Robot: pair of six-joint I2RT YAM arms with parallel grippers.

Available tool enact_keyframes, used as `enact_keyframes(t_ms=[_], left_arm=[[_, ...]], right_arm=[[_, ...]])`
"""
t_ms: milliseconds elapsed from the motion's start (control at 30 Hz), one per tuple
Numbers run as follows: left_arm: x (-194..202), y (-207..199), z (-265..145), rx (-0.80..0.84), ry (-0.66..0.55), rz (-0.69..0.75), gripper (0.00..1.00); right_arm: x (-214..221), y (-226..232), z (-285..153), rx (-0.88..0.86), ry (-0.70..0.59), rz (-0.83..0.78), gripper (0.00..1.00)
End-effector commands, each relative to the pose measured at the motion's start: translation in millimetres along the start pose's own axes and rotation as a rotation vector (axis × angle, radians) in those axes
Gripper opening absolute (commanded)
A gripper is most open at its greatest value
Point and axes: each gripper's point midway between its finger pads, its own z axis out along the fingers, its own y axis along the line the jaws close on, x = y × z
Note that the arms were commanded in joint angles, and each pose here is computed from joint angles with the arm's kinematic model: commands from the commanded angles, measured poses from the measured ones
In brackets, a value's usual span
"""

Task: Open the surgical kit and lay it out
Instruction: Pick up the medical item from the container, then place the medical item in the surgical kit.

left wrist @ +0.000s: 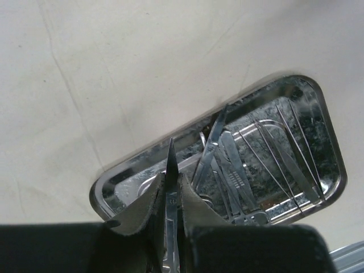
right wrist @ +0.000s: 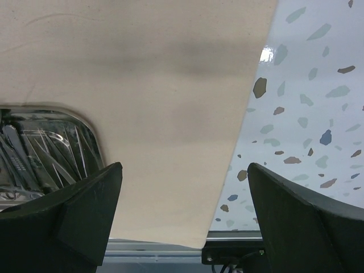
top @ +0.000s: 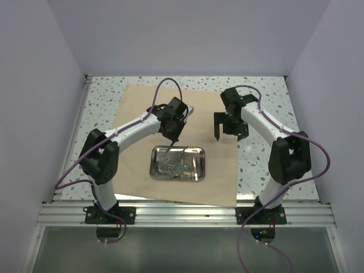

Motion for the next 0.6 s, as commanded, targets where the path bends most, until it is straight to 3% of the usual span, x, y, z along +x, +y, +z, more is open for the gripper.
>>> enact_keyframes(t_ms=[0,367,400,567], left_arm=[[-34,31,-4,-0.025,-0.097,-0.12,0.0],[-158,157,20,-0.152,-0.307,-0.285,0.0],[-154,162,42,-0.146,-0.271,-0.301,0.0],[-196,158,59,-0.033,-0.348,-0.375,0.0]], right_arm=[[-4,6,2,-0.036,-0.004,-0.011,0.95],[8,10,10,-0.06,0.029,0.034,0.95],[8,10,9,-0.057,0.029,0.04,0.95],[7,5,8,-0.033,0.016,0.055,0.96]])
